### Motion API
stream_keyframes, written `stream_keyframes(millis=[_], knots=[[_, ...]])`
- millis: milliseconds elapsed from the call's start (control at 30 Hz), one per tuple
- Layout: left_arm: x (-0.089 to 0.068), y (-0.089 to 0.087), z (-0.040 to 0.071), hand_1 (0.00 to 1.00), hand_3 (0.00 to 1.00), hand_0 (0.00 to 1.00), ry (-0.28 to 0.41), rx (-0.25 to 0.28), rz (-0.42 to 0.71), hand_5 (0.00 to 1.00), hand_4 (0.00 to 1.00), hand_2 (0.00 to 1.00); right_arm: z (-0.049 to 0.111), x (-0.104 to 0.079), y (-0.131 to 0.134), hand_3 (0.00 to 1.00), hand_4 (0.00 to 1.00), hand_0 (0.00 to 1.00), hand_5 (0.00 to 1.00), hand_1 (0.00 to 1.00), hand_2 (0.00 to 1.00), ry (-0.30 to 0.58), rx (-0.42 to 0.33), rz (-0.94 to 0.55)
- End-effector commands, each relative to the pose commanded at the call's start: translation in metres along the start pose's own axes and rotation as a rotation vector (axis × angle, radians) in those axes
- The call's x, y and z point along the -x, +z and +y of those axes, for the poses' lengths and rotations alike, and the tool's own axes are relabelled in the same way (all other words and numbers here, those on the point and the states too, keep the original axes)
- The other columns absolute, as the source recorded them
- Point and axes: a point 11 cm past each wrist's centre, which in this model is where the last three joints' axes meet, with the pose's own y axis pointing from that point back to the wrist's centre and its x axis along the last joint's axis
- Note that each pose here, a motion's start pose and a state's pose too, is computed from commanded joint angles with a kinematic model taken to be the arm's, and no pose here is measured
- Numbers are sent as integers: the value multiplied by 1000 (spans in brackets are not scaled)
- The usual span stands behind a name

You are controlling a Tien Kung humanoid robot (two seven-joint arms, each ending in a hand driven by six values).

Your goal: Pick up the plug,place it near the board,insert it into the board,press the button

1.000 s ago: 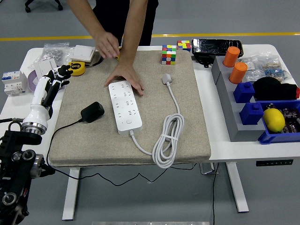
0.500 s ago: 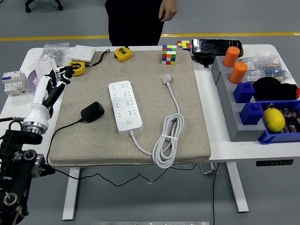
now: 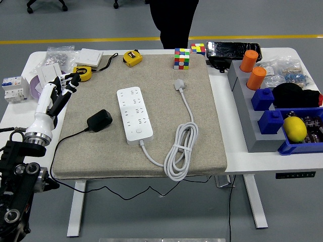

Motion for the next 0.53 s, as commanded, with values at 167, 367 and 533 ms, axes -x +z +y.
stream_keyframes(millis=[167, 367, 533], knots=[[0, -1, 1, 759, 728, 714, -1, -4, -7, 809, 998, 717, 0, -1, 1, 756, 998, 818, 799, 743, 740, 1, 1, 0], [1, 0, 2, 759, 726, 714, -6, -3, -26, 795, 998, 713, 0, 1, 4, 756, 998, 818, 800, 745, 740, -1, 8, 3], [2, -2, 4, 758, 727, 713, -15, -11, -68, 784, 998, 712, 0, 2, 6, 757, 998, 818, 801, 745, 740, -3, 11, 5]])
